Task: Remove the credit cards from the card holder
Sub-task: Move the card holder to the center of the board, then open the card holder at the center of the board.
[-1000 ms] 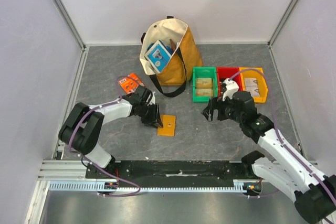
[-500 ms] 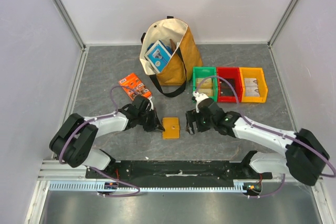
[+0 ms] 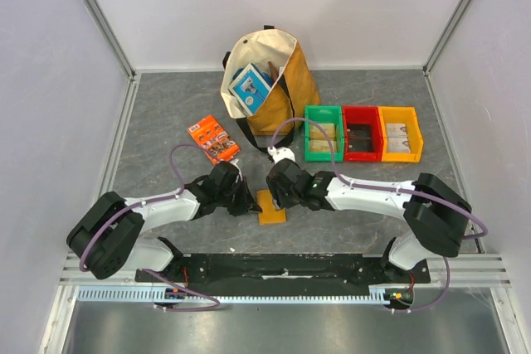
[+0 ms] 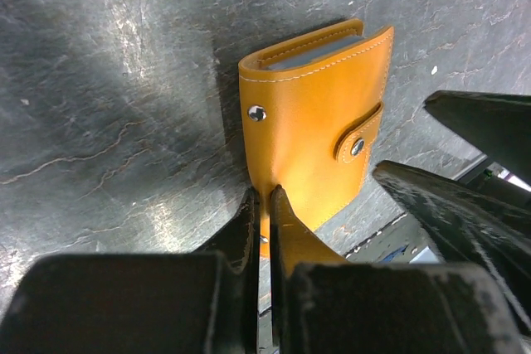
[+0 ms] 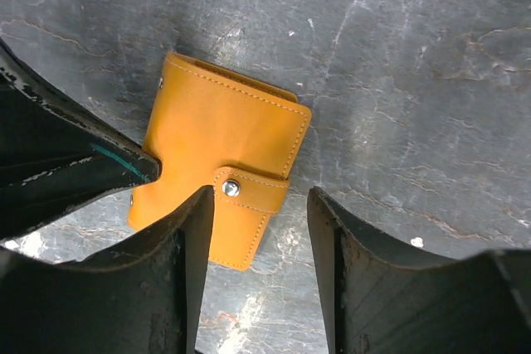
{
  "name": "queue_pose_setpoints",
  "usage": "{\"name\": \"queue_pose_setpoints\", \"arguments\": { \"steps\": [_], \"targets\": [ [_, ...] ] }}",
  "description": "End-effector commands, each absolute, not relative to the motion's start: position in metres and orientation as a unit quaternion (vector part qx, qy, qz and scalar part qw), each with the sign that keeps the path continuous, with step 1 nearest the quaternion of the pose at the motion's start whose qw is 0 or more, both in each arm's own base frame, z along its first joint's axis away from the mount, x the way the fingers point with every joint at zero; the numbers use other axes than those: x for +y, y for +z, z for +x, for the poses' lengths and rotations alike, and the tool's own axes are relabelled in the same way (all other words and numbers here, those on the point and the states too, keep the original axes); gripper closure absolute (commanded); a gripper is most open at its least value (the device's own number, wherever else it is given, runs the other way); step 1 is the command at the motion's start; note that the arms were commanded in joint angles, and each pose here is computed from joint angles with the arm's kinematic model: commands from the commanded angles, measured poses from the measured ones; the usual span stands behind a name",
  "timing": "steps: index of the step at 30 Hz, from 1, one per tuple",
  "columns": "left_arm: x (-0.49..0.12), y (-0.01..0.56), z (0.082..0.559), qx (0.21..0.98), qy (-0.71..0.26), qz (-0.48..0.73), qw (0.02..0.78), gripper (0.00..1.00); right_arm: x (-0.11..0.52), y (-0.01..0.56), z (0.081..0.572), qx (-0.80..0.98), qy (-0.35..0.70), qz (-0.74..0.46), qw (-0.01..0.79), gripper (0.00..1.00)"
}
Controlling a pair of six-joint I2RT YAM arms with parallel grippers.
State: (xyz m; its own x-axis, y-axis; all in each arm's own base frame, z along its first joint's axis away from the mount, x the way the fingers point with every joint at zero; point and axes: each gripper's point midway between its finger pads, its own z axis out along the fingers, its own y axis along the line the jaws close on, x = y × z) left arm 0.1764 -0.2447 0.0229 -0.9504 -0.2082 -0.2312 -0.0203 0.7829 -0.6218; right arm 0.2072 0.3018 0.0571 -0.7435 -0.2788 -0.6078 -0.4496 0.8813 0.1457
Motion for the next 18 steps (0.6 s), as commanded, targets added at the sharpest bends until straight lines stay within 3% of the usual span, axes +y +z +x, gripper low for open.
{"name": "queue_pose_setpoints", "arguments": {
  "steps": [1, 13, 18],
  "targets": [
    [-0.243, 0.023, 0.178, 0.931, -0.316, -0.084, 0.16, 0.98, 0.316, 0.058, 0.21, 0.922, 0.136, -0.19, 0.308, 0.46],
    [-0.246, 0.031, 0.176, 0.928, -0.32, -0.084, 0.174, 0.98, 0.318, 0.027, 0.202, 0.93, 0.102, -0.208, 0.285, 0.5],
    [-0.24, 0.031, 0.175, 0.931, -0.307, -0.086, 0.178, 0.98, 0.304, 0.02, 0.203, 0.933, 0.076, -0.203, 0.286, 0.64]
  ]
}}
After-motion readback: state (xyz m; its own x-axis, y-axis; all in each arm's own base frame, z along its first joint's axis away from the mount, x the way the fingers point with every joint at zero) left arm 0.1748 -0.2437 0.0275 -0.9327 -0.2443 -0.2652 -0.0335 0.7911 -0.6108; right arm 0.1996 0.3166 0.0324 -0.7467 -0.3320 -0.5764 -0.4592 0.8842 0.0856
